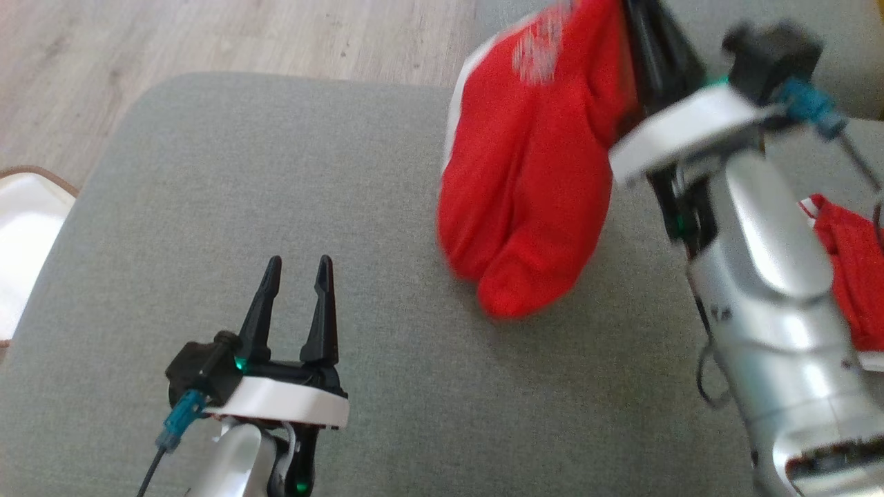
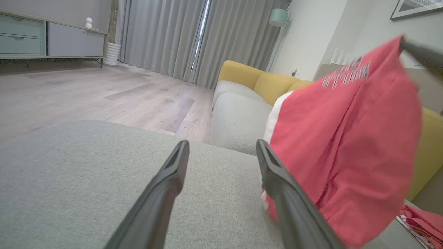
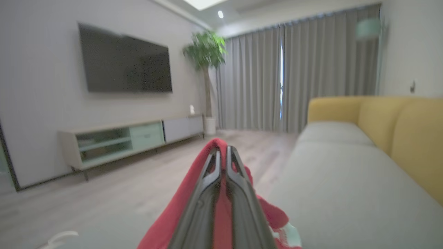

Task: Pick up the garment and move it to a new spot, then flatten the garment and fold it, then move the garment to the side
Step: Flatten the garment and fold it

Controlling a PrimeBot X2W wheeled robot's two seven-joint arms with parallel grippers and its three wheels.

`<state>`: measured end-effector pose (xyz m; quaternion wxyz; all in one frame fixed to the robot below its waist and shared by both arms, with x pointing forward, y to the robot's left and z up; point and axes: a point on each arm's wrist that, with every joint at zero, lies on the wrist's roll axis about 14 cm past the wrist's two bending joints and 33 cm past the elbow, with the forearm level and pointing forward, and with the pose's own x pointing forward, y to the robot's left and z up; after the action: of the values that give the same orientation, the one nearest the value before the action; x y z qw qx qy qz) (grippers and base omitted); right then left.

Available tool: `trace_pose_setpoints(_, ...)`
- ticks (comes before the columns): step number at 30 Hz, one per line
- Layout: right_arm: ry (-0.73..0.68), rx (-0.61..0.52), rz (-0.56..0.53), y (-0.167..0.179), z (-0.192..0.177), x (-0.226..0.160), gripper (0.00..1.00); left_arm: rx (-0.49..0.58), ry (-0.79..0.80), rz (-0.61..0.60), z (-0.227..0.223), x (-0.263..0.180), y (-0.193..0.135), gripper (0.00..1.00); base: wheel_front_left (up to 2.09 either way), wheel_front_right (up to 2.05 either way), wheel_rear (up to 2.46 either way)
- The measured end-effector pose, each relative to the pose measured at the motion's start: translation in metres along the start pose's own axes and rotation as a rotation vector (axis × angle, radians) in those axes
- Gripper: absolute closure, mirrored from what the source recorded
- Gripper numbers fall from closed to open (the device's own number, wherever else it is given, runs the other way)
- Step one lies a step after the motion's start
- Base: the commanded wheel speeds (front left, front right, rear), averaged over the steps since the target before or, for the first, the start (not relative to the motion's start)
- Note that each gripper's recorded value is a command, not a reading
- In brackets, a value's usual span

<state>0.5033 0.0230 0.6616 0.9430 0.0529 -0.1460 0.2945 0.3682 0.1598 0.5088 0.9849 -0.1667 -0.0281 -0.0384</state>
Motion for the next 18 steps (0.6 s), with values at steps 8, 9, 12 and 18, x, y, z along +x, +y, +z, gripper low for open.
trace_pose_setpoints(8, 0.550, -0.071, -0.303, -0.105, -0.160, -0.105, 0.00, -0.002, 0.040, -0.004, -0.014, 0.007, 0.000, 0.00, 0.00, 0.00, 0.00)
trace_pose_setpoints(9, 0.560, -0.071, -0.329, -0.113, -0.163, -0.110, 0.00, -0.005, 0.043, -0.010, -0.015, 0.008, -0.001, 0.00, 0.00, 0.00, 0.00)
trace_pose_setpoints(12, 0.541, -0.075, -0.351, -0.118, -0.163, -0.112, 0.00, -0.007, 0.056, -0.017, -0.019, 0.010, -0.002, 0.00, 0.00, 0.00, 0.00)
trace_pose_setpoints(18, 0.451, -0.089, -0.364, -0.119, -0.146, -0.111, 0.00, -0.011, 0.061, -0.047, -0.022, 0.015, -0.012, 0.00, 0.00, 0.00, 0.00)
